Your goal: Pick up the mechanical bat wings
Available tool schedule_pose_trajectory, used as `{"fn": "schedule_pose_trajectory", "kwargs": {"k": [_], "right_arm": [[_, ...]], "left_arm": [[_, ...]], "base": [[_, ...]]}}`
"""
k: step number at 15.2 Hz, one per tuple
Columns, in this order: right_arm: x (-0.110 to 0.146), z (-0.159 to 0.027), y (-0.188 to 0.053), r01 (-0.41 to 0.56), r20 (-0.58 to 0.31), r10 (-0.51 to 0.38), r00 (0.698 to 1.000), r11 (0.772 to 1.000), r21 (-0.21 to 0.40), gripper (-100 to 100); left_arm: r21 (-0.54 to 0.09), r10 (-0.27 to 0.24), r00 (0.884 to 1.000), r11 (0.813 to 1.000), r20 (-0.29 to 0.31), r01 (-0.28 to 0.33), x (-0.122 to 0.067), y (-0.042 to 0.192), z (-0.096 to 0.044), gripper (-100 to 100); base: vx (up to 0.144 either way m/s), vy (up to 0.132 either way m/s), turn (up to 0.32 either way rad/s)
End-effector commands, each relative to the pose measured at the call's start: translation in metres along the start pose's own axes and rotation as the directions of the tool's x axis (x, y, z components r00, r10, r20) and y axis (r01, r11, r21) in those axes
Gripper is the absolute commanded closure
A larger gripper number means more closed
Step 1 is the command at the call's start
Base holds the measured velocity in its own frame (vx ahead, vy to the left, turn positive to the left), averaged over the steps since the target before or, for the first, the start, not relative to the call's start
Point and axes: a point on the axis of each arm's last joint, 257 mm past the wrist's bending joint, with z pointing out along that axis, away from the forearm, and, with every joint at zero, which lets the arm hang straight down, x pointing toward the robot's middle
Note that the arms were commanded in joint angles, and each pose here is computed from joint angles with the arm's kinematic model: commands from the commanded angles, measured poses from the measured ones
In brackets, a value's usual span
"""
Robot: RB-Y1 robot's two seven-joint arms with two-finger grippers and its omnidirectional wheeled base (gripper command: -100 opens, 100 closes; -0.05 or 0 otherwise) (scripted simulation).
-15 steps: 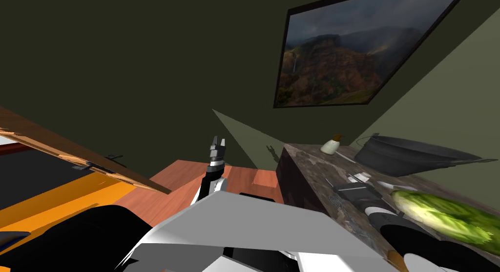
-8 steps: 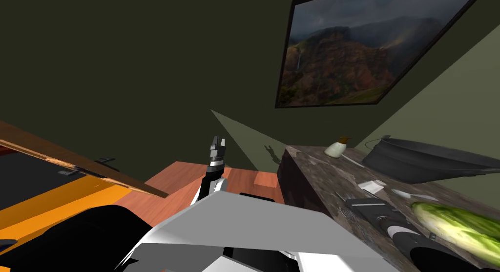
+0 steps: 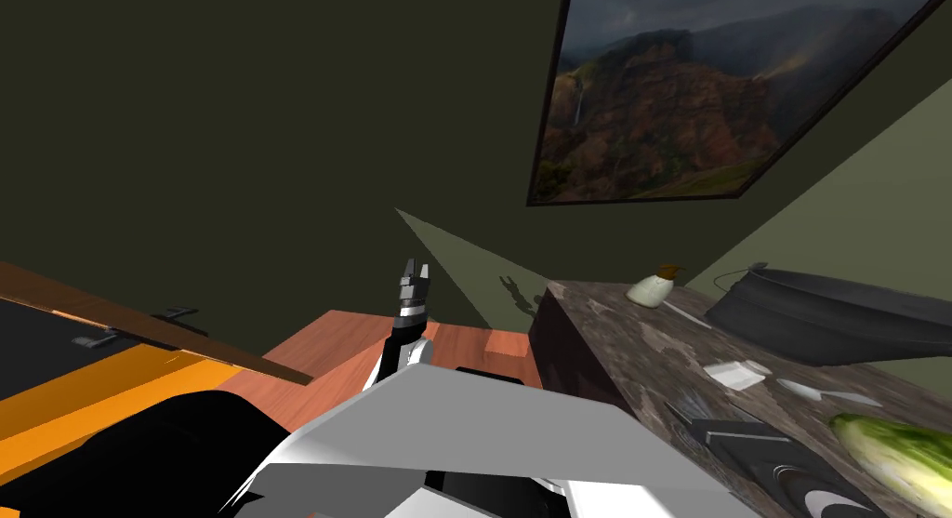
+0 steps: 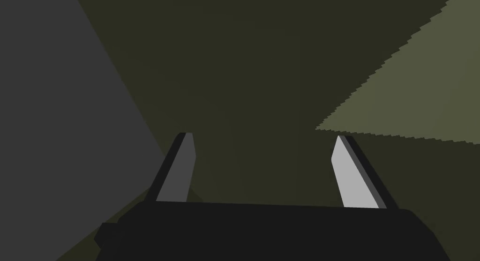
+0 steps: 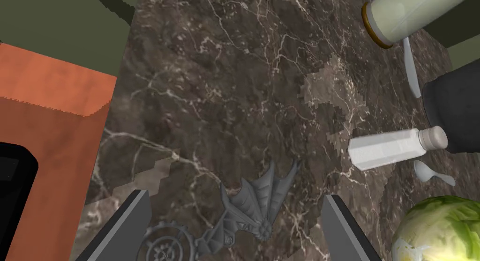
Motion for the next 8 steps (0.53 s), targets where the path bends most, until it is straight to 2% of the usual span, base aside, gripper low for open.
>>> {"fn": "schedule_pose_trajectory", "kwargs": {"k": [1, 2, 5, 6, 8], "right_arm": [[-0.008, -0.001, -0.006, -0.010, 0.027, 0.009, 1.000, 1.000, 0.026, -100], [-0.033, -0.009, 0.001, -0.063, 0.081, 0.061, 0.995, 0.998, 0.023, -100], [-0.039, -0.010, -0.009, -0.066, 0.109, 0.060, 0.992, 0.996, 0.059, -100], [-0.064, -0.021, -0.003, -0.120, 0.165, 0.110, 0.980, 0.991, 0.054, -100], [-0.069, -0.022, -0.012, -0.125, 0.189, 0.108, 0.976, 0.989, 0.083, -100]], "left_arm": [[0.000, 0.000, 1.000, 1.000, 0.000, 0.000, 0.000, 0.000, 0.000, 0], [0.000, 0.000, 1.000, 1.000, 0.000, 0.000, 0.000, 0.000, 0.000, 0], [0.000, 0.000, 1.000, 1.000, 0.000, 0.000, 0.000, 0.000, 0.000, 0], [0.000, 0.000, 1.000, 1.000, 0.000, 0.000, 0.000, 0.000, 0.000, 0], [0.000, 0.000, 1.000, 1.000, 0.000, 0.000, 0.000, 0.000, 0.000, 0]], "base": [[0.051, 0.009, 0.001], [0.088, 0.003, -0.006], [0.086, 0.008, -0.008], [0.097, 0.007, -0.008], [0.118, 0.009, -0.014]]}}
